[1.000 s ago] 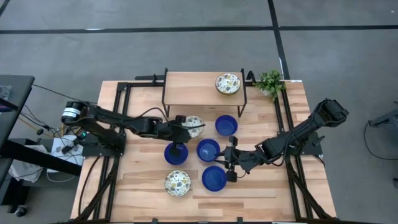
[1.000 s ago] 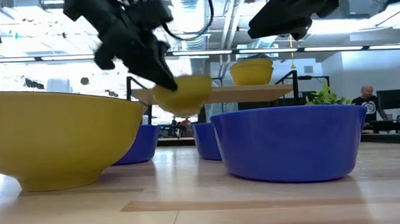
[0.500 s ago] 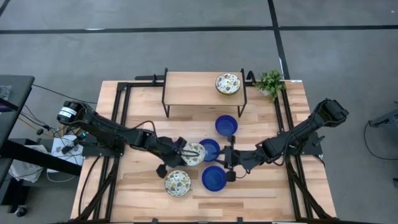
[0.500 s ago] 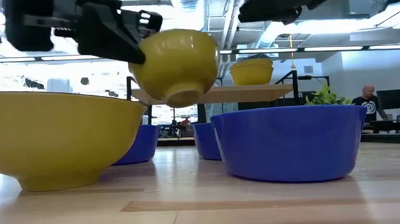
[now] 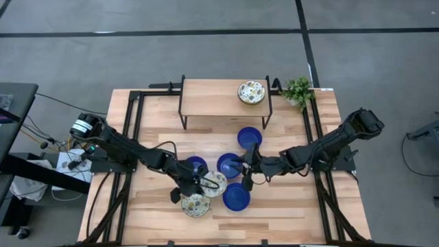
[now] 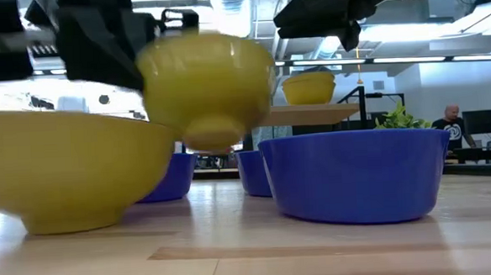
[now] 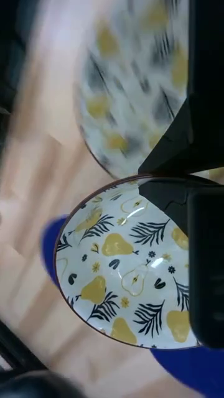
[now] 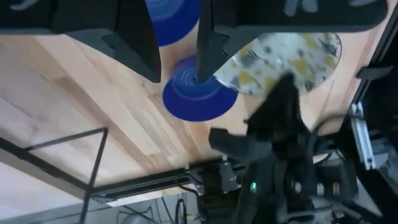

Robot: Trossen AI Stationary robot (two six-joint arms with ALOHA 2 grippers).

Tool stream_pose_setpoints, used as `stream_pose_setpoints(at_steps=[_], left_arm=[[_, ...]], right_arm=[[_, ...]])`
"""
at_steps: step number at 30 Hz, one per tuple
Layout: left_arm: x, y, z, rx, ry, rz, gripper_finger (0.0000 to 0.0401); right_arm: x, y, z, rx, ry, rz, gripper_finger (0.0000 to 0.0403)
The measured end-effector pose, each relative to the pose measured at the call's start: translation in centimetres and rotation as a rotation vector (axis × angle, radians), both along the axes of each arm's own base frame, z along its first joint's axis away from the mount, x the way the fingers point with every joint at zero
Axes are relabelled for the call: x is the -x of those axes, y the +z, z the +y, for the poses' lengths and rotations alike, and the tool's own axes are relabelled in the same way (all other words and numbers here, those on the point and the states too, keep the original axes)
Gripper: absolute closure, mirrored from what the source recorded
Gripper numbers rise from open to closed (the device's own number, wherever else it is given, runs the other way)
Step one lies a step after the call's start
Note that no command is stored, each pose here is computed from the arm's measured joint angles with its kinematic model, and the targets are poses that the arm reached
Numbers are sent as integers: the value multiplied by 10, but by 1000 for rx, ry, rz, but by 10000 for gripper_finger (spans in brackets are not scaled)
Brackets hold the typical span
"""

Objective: Pick & Place Mini bowls
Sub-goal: Stack the yellow patterned bowl on top of the yellow patterned bowl on the shelf

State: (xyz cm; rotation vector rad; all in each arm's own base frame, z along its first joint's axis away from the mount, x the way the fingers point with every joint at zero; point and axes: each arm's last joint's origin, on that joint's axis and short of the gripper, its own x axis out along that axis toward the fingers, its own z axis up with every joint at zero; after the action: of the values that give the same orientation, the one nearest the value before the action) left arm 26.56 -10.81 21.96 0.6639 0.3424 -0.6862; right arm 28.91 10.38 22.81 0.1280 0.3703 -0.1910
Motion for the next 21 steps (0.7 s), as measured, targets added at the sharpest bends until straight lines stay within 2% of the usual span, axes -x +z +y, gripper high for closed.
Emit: stream_pose_setpoints(at_steps=[3,9,16,21], left_arm=[[-2,-4,-2,-70,53,-27,388],[-3,-2,-5,-111,119,-69,389],[1,-2,-13,-251,332,-128,389],[6,-2,-21,-303,314,-153,387]], right_arm=[[-1,1,-1,-8,-4,-8,310],[-2,2,-2,-20,-1,-24,310],[-4,0,-5,-101,78,10,310],[-5,-1,-10,-87,54,22,310]])
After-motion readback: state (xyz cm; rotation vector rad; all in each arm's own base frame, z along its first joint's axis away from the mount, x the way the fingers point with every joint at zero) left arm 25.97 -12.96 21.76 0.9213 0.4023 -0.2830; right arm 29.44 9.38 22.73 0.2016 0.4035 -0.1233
